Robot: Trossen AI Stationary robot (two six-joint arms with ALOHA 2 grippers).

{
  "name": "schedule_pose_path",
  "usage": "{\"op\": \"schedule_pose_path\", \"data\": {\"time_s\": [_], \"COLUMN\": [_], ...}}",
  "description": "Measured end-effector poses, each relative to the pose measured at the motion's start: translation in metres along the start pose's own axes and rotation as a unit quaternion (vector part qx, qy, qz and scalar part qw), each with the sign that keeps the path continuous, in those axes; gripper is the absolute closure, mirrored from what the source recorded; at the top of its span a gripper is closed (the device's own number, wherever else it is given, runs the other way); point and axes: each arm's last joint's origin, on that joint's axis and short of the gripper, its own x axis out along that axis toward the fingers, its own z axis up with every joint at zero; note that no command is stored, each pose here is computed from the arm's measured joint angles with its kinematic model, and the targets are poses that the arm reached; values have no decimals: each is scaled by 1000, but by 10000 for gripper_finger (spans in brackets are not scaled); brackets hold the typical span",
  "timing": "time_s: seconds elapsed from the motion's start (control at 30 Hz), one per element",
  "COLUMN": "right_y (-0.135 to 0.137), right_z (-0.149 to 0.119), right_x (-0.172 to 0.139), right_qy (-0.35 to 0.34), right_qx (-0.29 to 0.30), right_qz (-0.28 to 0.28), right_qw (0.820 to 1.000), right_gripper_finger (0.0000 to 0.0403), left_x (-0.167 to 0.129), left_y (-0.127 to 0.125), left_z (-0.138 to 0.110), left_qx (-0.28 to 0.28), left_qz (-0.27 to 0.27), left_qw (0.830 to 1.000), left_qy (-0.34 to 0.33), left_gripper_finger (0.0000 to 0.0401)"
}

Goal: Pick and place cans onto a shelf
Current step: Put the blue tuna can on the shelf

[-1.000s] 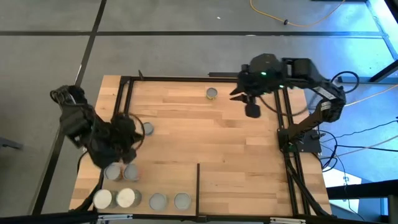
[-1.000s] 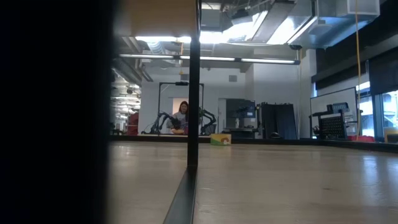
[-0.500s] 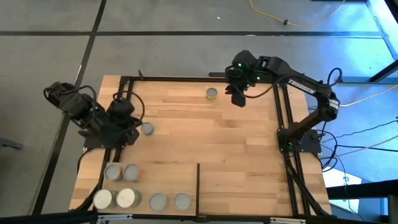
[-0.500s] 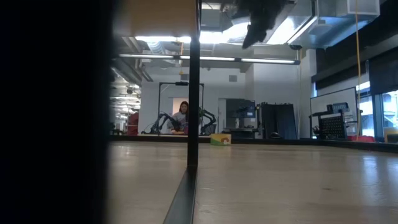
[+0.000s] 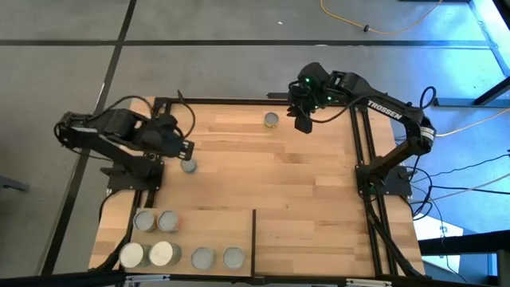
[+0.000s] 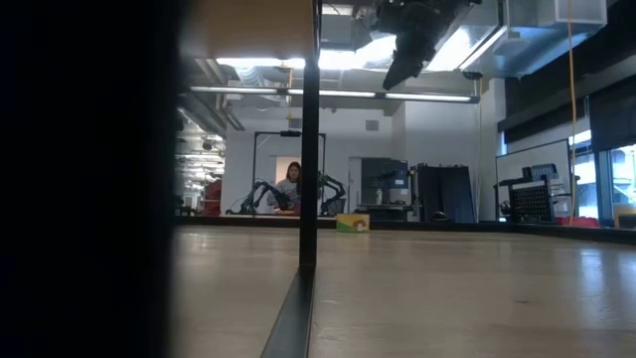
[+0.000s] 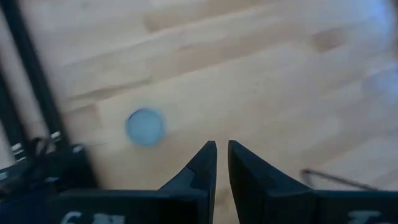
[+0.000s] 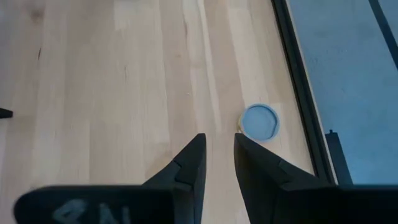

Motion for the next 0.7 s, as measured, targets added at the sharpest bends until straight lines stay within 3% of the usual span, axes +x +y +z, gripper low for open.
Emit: {"op": "schedule_pose_path", "data": {"time_s": [0.23,0.37,0.47,0.6,0.7], "right_y": [0,0,0,0,0], "right_z": [0,0,0,0,0], "right_x": [0,0,0,0,0], "right_qy": [-2,-2,-2,-2,-2], "right_qx": [-6,-6,-7,-7,-7], "right_qz": [-1,-1,0,0,-1], "right_qw": [1000,1000,1000,1000,1000], "right_gripper_finger": [318,318,318,318,318], "left_x": [47,74,96,122,140], "left_y": [18,27,26,25,31], "left_z": [-1,-6,-9,-12,-14], "left_qx": [-2,-56,-93,-83,-86], "left_qz": [101,145,128,91,92], "left_qw": [994,983,979,983,983], "left_qy": [43,100,131,137,137], "left_gripper_finger": [368,368,368,368,368]}}
